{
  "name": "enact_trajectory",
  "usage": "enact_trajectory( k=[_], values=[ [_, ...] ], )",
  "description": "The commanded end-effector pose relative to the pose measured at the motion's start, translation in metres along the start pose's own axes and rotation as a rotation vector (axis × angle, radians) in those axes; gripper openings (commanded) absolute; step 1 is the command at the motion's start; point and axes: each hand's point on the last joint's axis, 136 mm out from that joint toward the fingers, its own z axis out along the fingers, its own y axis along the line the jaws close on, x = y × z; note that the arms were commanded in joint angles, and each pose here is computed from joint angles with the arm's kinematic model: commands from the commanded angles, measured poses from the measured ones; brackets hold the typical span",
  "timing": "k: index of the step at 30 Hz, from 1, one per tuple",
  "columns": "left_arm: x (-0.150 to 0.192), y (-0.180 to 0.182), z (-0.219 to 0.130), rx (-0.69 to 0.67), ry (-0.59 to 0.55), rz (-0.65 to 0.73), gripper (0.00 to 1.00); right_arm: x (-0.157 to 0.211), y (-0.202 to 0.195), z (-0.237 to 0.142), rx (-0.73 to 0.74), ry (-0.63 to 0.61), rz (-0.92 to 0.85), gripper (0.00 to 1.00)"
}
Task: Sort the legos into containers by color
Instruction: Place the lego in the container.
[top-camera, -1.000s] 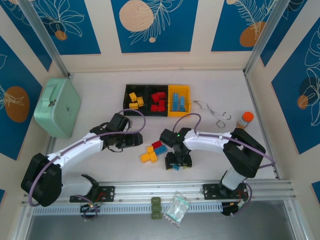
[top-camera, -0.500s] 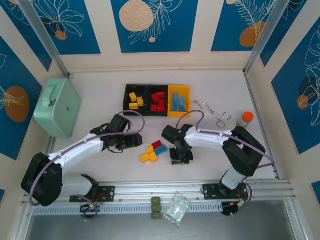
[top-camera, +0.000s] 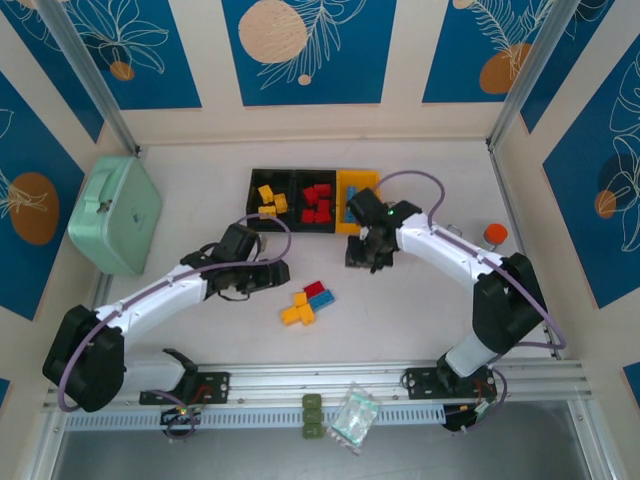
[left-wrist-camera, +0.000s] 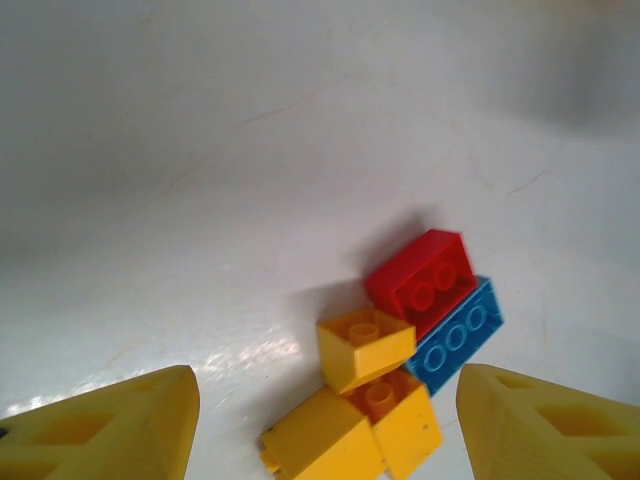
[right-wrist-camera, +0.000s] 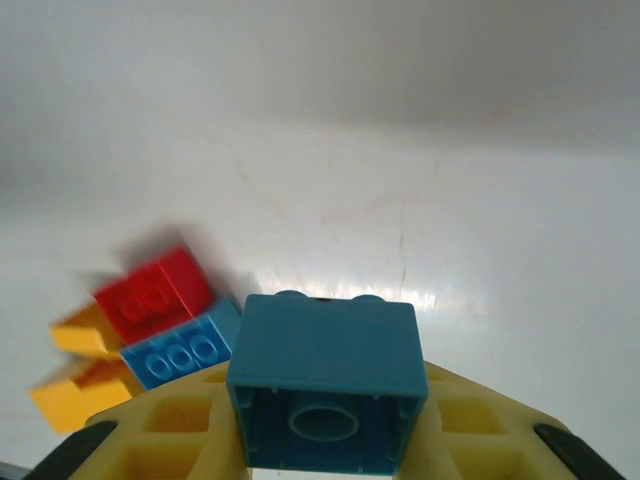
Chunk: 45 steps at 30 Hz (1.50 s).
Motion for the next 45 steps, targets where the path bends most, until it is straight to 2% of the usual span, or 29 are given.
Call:
enact_trajectory(
  k=[1, 9, 16, 24, 33, 35, 39, 45],
  values=[
    [-0.016, -0.022, -0.004, 0.066, -0.029, 0.010, 0.69, -0.038, 0.004, -0.011, -0.013, -0.056, -0.056, 0.28],
    [-0.022, -0.030, -0.002, 0.092, -0.038, -0.003, 0.69, -0.121, 0.001, -0.011, -0.017, -0.123, -0.018, 0.28],
    [-0.019, -0.026, -0.001, 0.084, -0.039, -0.011, 0.69, -0.153, -0.015, 0.008, 0.064, -0.108, 0.022, 0.31],
    [-0.017, -0.023, -0.002, 0.079, -0.040, -0.012, 0.69, -0.159, -0.028, 0.029, 0.127, -0.070, 0.034, 0.33],
    [-0.016, -0.020, -0.004, 0.067, -0.043, -0.010, 0.69, -0.161, -0.029, 0.032, 0.144, -0.072, 0.039, 0.46],
    [-0.017, -0.020, -0.005, 0.066, -0.048, -0.011, 0.69, -0.162, -0.027, 0.029, 0.143, -0.079, 0.035, 0.49],
    [-0.020, -0.021, -0.009, 0.057, -0.064, -0.005, 0.68, -0.164, -0.016, 0.010, 0.125, -0.123, 0.009, 0.49],
    [-0.030, -0.012, -0.024, -0.021, -0.098, 0.000, 0.69, -0.151, 0.014, -0.040, -0.028, -0.234, -0.047, 0.50]
  ],
)
